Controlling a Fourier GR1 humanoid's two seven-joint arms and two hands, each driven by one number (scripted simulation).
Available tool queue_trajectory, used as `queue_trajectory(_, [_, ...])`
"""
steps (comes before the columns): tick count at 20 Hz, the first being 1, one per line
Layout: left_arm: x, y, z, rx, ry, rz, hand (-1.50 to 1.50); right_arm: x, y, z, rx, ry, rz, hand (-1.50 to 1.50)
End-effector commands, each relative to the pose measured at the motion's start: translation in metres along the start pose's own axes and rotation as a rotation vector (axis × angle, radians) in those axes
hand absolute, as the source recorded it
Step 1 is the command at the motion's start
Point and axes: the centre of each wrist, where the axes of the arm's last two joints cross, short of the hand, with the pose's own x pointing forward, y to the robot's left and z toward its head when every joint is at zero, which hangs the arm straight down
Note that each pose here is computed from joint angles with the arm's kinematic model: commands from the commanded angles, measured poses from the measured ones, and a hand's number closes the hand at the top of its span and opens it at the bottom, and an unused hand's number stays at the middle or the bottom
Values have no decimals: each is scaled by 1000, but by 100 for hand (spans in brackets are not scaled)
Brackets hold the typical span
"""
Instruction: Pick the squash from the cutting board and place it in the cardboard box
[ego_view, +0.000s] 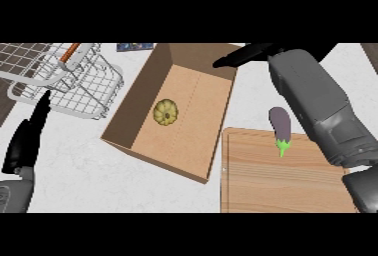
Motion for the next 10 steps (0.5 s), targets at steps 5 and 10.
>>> queue_trajectory(5, [-6, -11, 3, -2, -21, 1, 0, -12, -103, 38, -31, 24, 40, -150])
queue_trajectory(10, [8, -6, 1, -25, -27, 1, 0, -19, -140, 64, 64, 53, 118, -150])
